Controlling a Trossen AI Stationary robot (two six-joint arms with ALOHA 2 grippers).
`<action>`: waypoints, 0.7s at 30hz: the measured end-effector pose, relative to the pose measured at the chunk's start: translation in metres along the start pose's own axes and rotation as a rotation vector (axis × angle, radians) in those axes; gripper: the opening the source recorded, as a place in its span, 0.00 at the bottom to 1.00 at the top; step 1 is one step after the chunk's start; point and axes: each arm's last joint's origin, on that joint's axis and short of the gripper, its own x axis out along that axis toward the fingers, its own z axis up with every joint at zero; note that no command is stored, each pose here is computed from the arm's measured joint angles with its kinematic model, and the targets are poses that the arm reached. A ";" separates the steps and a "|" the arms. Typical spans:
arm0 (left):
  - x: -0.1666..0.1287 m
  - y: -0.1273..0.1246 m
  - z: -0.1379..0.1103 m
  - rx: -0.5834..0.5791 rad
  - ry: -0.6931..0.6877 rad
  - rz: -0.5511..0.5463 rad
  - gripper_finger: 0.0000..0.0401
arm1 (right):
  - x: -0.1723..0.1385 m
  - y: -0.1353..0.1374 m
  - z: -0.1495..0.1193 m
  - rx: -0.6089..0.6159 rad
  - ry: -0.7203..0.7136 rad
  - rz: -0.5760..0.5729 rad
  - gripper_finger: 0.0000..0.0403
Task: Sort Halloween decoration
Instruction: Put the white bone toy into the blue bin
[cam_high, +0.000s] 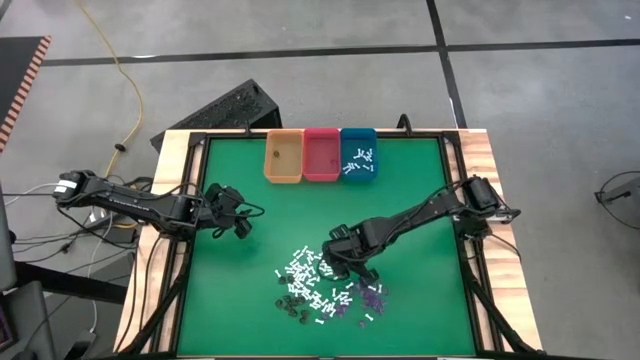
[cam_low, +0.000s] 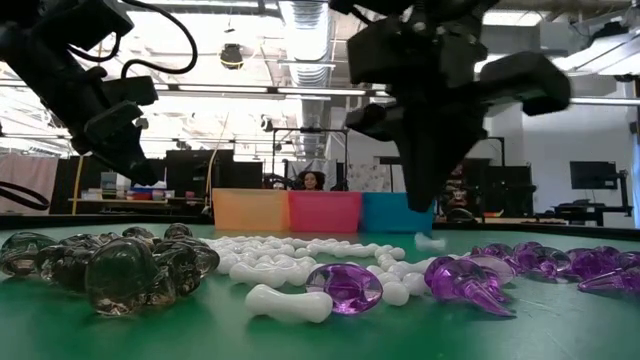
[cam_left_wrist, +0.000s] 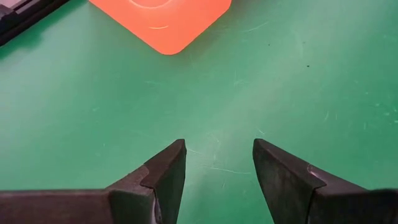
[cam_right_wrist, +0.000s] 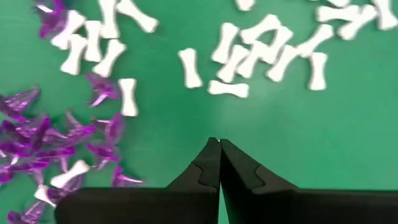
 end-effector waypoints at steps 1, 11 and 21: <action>0.000 0.000 0.000 0.000 0.000 0.000 0.45 | -0.002 -0.003 0.000 0.007 0.002 -0.002 0.09; 0.000 0.000 0.000 0.021 0.001 -0.002 0.45 | -0.014 -0.030 -0.003 0.121 0.011 -0.011 0.08; 0.000 0.000 0.000 0.020 0.001 -0.004 0.45 | -0.016 -0.063 -0.014 0.304 -0.014 -0.004 0.28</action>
